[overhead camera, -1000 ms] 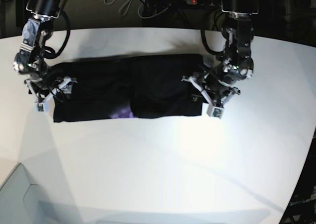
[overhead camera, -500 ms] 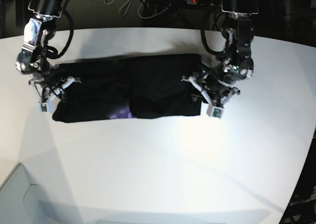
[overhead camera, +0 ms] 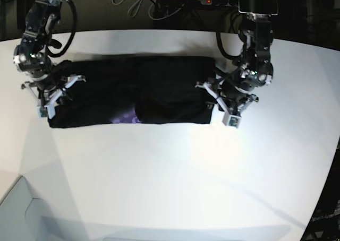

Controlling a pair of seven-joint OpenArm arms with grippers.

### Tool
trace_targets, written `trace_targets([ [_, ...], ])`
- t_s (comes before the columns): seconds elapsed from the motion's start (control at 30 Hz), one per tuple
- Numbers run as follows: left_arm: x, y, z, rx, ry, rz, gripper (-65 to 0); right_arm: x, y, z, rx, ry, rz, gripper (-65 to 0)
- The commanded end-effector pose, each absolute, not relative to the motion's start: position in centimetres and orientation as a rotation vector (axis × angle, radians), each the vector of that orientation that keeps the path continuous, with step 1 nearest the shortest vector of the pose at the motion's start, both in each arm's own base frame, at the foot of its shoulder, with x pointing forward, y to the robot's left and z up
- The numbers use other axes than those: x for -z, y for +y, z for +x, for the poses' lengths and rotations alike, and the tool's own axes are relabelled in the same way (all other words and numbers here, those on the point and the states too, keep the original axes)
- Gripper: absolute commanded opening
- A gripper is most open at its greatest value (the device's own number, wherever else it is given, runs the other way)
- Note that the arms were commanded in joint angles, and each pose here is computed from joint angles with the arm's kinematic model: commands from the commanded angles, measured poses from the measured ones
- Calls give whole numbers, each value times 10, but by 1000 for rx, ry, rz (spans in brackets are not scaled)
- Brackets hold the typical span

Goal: Layout the t-shirt on the table in an organized manner, then fold the t-shirt properly
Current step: 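Lift the shirt's other end with the right gripper and fold it over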

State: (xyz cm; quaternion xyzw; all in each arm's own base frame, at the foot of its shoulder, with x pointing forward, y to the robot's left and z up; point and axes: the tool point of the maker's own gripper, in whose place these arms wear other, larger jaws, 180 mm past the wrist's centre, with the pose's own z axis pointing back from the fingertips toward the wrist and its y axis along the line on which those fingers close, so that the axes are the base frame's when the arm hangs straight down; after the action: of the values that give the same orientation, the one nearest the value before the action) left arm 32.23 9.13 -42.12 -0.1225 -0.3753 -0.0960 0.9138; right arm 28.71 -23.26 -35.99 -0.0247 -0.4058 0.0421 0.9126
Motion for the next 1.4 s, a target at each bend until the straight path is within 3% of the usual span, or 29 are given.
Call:
trace_targets([
  [0.0, 406, 93, 335, 198, -831, -249, -387, 343, -228, 292, -105, -896, -58, -650],
  [0.17, 406, 93, 335, 198, -831, -251, -387, 318, -197, 280, -202, -949, -48, -650],
  [0.47, 406, 93, 334, 199, -828, -249, -386, 334, -129, 256, -315, -902, 95, -650],
  [1.03, 407, 93, 334, 197, -824, -248, -386, 299, -17, 280, -565, -1014, 302, -650],
  [1.37, 407, 93, 334, 195, -825, -249, -386, 298, 38, 274, -656, -1003, 417, -650],
])
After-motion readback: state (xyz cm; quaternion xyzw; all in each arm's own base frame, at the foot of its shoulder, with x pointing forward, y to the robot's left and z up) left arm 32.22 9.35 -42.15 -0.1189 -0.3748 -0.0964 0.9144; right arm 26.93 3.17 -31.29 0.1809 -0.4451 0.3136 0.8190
